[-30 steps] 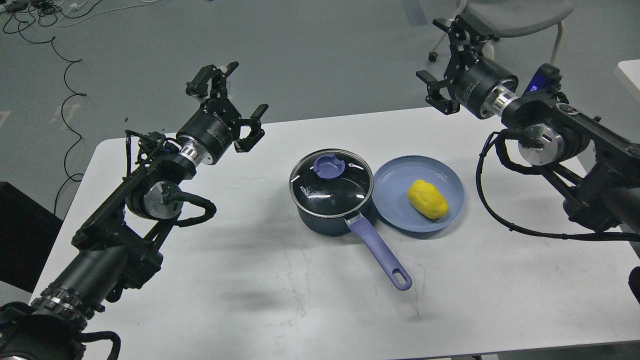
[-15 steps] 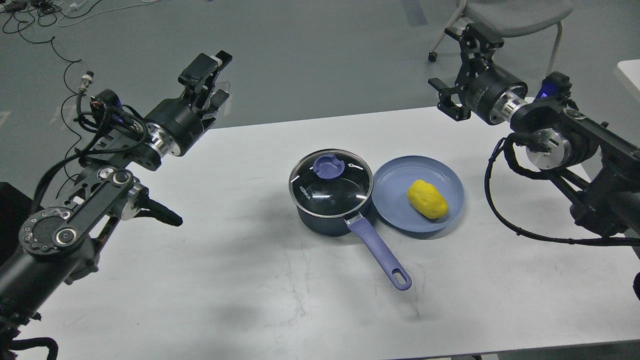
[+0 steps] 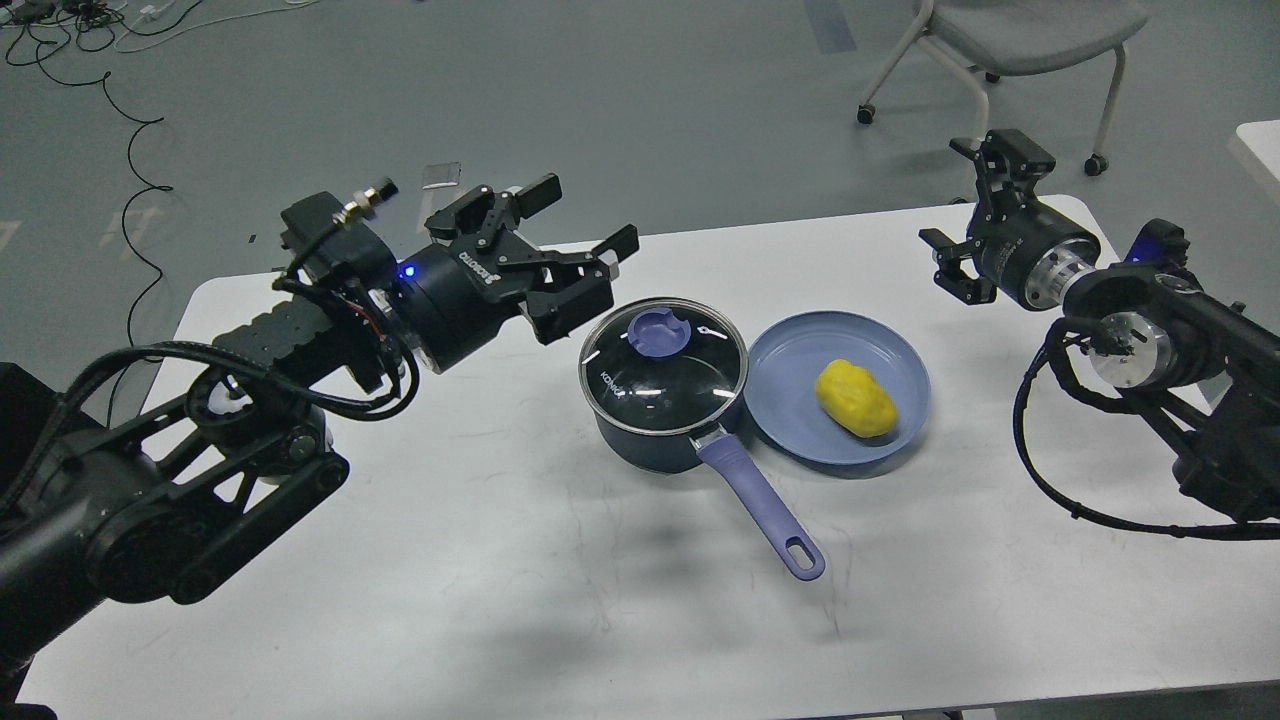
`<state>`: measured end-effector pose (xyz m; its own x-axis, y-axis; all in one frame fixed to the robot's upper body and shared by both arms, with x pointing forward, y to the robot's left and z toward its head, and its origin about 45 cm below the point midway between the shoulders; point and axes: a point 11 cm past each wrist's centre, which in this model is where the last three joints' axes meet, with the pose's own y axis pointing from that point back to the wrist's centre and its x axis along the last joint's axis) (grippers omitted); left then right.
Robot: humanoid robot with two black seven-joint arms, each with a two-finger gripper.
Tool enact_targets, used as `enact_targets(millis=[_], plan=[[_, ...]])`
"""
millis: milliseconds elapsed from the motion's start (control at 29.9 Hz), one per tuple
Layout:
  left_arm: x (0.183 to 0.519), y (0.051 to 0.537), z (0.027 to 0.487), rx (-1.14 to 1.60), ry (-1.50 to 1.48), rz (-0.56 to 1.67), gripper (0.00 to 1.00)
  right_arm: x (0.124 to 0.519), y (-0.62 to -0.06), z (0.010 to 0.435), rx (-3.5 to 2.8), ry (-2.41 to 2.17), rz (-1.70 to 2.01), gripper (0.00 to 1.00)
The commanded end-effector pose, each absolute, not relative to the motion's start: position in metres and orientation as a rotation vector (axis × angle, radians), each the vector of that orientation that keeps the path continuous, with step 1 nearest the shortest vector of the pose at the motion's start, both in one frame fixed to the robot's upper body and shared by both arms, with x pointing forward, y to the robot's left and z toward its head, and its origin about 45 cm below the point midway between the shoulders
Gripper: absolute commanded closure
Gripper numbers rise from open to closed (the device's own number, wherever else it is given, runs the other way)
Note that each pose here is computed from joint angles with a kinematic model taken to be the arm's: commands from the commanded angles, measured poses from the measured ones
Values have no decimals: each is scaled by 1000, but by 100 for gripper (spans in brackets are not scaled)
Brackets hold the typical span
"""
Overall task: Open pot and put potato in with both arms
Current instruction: 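Reach the left gripper over the saucepan toward the purple lid knob, then close the left gripper on the purple knob of the glass lid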
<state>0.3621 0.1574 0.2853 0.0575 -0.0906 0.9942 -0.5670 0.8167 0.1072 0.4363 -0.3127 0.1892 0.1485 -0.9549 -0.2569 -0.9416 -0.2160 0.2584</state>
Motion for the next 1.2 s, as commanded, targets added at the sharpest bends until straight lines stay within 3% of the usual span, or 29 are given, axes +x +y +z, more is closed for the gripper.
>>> enact_targets(millis=[0, 167, 334, 635, 1170], plan=[[358, 128, 269, 554, -1550, 259, 1, 433, -318, 186, 2337, -1953, -571, 0], [361, 110, 247, 607, -1620, 109, 1, 432, -319, 185, 2335, -1950, -571, 0], [380, 95, 236, 637, -1608, 107, 1, 432, -318, 184, 2335, -1949, -573, 0], [381, 87, 211, 656, -1517, 63, 1, 428, -329, 182, 2308, -1954, -556, 0], [396, 98, 203, 688, -1385, 150, 1, 427, -329, 181, 2309, -1946, -549, 0]])
